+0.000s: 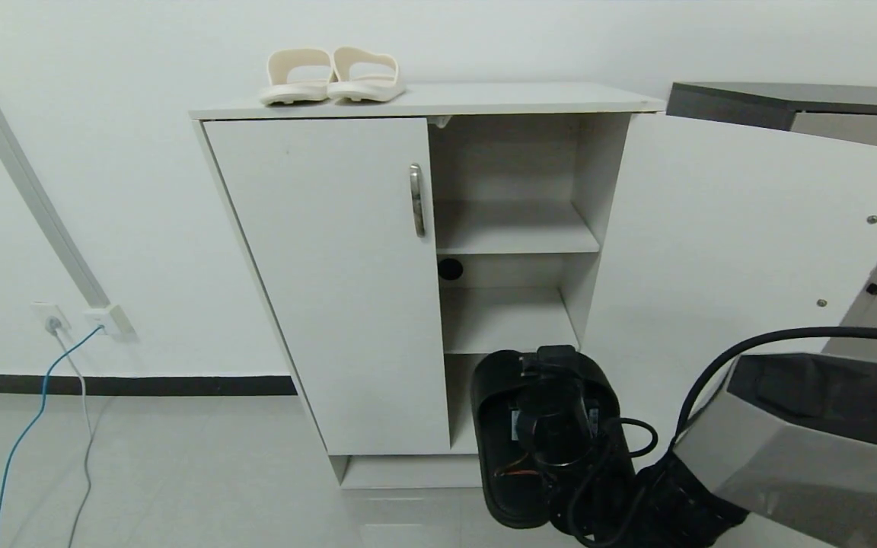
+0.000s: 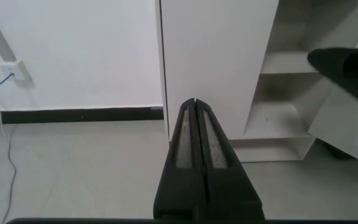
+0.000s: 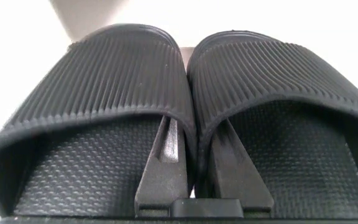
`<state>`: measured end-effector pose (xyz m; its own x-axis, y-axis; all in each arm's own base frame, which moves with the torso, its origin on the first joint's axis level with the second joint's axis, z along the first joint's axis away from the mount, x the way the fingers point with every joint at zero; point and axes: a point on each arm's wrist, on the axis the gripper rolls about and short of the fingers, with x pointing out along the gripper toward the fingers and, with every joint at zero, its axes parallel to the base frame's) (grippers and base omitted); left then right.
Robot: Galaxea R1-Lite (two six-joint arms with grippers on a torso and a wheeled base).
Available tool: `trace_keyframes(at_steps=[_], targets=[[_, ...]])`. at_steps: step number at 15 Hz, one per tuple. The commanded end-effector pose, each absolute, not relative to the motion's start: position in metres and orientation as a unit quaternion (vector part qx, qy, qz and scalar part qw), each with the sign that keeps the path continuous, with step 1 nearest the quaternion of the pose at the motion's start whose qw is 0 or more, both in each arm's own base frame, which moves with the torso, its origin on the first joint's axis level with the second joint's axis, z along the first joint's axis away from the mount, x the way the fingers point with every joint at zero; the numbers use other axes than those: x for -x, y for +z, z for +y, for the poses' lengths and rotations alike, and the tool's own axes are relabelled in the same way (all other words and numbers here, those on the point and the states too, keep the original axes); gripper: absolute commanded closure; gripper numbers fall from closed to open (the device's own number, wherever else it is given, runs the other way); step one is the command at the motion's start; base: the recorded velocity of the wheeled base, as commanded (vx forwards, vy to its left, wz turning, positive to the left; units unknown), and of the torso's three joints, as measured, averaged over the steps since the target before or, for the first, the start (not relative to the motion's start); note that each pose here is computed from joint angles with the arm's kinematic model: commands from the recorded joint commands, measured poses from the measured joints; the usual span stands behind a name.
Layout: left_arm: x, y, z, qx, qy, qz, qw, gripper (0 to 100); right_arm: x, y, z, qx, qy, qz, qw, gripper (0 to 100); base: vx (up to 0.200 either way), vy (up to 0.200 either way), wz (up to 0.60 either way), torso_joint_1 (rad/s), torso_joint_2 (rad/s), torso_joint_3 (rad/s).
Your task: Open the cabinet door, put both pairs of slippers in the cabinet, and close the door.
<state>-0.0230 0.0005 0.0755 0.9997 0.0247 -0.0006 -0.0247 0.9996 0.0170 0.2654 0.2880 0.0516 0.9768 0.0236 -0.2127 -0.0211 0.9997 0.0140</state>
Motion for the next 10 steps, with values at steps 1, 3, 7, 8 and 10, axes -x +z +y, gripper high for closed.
trace_keyframes(at_steps=[1,3,7,8,10], targets=[[0.023,0.076,0.001,-0.008,0.013,0.001,1.0,100,-0.273,0.039,0.291,0.002,0.012,0.111,0.994,100,0.0,0.0,0.0,0.0,0.0,0.0],[0.023,0.076,0.001,-0.008,0.013,0.001,1.0,100,-0.281,0.037,0.295,-0.004,0.011,0.106,0.994,100,0.0,0.0,0.0,0.0,0.0,0.0],[0.023,0.075,0.001,-0.008,0.013,0.002,1.0,100,-0.291,0.033,0.29,-0.005,0.001,0.107,0.994,100,0.0,0.0,0.0,0.0,0.0,0.0],[0.023,0.075,0.001,-0.008,0.013,0.002,1.0,100,-0.291,0.033,0.29,-0.006,0.002,0.107,0.994,100,0.0,0.0,0.0,0.0,0.0,0.0],[0.023,0.075,0.001,-0.008,0.013,0.002,1.0,100,-0.291,0.032,0.29,-0.005,0.002,0.108,0.994,100,0.0,0.0,0.0,0.0,0.0,0.0]])
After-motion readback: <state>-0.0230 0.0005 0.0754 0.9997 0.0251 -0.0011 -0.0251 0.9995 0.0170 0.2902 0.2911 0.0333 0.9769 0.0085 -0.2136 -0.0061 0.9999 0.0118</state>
